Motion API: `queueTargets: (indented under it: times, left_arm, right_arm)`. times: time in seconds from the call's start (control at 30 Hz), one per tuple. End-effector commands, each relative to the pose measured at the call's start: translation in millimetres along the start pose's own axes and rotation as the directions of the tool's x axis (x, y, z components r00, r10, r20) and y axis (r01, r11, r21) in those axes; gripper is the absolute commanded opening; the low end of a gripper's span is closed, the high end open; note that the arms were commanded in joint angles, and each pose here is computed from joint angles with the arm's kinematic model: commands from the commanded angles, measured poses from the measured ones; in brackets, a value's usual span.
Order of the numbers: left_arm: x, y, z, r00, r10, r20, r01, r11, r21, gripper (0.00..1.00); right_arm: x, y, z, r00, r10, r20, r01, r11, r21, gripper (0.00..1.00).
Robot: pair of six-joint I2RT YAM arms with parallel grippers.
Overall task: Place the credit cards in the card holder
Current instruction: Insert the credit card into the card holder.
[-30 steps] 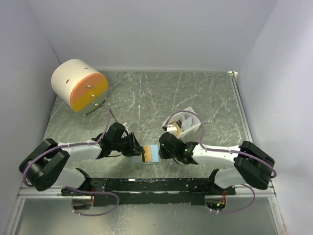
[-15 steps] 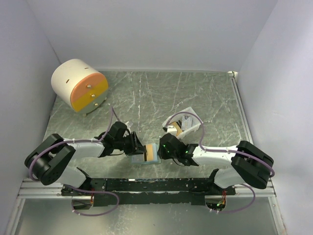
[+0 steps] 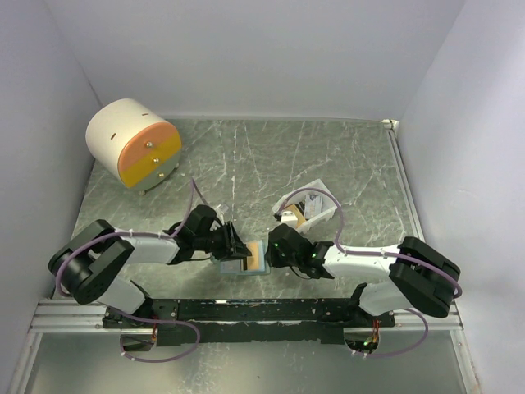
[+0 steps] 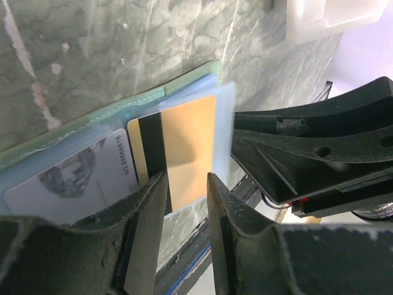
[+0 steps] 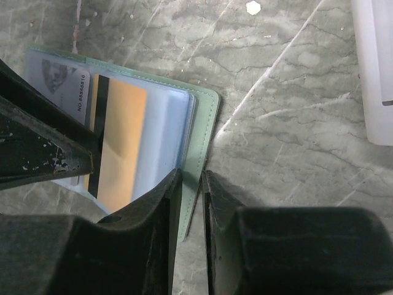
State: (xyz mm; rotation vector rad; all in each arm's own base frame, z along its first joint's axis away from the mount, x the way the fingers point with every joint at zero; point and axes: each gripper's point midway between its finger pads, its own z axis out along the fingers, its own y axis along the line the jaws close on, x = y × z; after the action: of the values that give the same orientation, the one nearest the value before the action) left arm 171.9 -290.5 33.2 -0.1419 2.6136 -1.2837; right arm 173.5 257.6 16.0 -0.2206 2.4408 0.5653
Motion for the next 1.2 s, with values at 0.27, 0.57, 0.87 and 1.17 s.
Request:
queueTargets:
  times: [0.27,0.57,0.87,1.17]
  left_arm:
    - [-10.2,-12.3,-13.9,0.997,0.063,0.051,-0.060,0.996,-0.063,0.45]
    - [-7.4,6.5,-9.2,0.998,0.050,0.047,-0.044,0.991,-0.123,0.46]
    - [-9.5,8.2,-3.5,0.998,0.055,0.040,-0.049,0.990,-0.130,0.47]
    - [-10.1,1.1,-0.3,0.998,0.054,0.040,-0.050,0.995,-0.089,0.38]
  right_arm:
    - [-13.5,-14.1,-21.5,0.999,-0.006,0.053,0.003,0.998,0.061,0.22]
    - [-22.2,23.0,-20.5,0.998,0.047,0.053,-0.041,0.994,-0.096,0.21]
    - [-8.1,15.9,-8.4,0.998,0.053,0.017,-0.052,0.996,-0.072,0.21]
    - [-2.3,8.8,-5.3,0.999,0.049,0.009,-0.049,0.998,-0.050,0.20]
